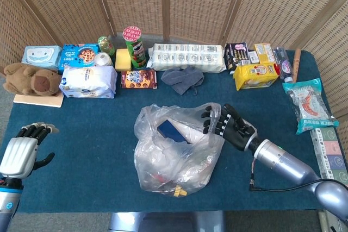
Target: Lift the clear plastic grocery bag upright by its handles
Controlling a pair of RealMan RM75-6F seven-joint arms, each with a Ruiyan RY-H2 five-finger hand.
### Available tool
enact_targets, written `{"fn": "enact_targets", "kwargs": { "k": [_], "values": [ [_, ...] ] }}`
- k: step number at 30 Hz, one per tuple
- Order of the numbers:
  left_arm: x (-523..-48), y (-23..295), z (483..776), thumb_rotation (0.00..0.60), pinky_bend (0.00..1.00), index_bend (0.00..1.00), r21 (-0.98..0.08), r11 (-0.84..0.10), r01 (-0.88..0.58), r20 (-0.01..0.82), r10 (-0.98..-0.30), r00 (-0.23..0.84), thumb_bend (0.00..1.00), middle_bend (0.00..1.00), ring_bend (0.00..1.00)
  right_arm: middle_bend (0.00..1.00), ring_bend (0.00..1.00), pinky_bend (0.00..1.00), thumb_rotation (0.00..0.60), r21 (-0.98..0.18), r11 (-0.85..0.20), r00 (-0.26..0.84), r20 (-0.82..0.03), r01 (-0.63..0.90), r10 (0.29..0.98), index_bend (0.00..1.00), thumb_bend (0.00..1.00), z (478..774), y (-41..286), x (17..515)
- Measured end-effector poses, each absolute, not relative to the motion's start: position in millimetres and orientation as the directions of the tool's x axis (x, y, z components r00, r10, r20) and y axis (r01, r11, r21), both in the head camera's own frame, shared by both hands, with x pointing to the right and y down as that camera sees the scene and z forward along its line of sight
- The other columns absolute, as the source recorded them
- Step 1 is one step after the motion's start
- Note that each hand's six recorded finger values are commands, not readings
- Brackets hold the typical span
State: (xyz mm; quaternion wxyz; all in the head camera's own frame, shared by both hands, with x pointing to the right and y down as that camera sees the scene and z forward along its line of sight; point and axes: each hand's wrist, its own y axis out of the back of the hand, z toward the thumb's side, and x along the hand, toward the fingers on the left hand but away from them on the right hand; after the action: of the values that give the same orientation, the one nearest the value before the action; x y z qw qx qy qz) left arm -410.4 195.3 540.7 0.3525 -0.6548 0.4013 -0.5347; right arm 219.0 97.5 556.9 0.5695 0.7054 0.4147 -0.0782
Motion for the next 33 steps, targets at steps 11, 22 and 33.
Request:
{"fn": "enact_targets", "kwargs": {
  "k": [11, 22, 33],
  "values": [
    [-407, 195, 540, 0.600, 0.22, 0.32, -0.890, -0.431, -0.149, 0.418, -0.902, 0.112, 0.20, 0.30, 0.21, 0.61, 0.72, 0.68, 0.357, 0.775, 0.071, 0.618, -0.552, 0.628, 0.560, 0.47, 0.09, 546, 84, 238],
    [-394, 187, 540, 0.600, 0.22, 0.32, -0.894, -0.426, -0.143, 0.404, -0.901, 0.159, 0.20, 0.30, 0.21, 0.64, 0.73, 0.68, 0.345, 0.798, 0.066, 0.629, -0.520, 0.599, 0.577, 0.52, 0.11, 526, 84, 245],
    [-381, 178, 538, 0.600, 0.22, 0.32, -0.897, -0.419, -0.144, 0.386, -0.899, 0.208, 0.20, 0.30, 0.21, 0.51, 0.51, 0.39, 0.265, 0.803, -0.060, 0.683, -0.462, 0.593, 0.566, 0.46, 0.12, 512, 93, 237]
  ]
}}
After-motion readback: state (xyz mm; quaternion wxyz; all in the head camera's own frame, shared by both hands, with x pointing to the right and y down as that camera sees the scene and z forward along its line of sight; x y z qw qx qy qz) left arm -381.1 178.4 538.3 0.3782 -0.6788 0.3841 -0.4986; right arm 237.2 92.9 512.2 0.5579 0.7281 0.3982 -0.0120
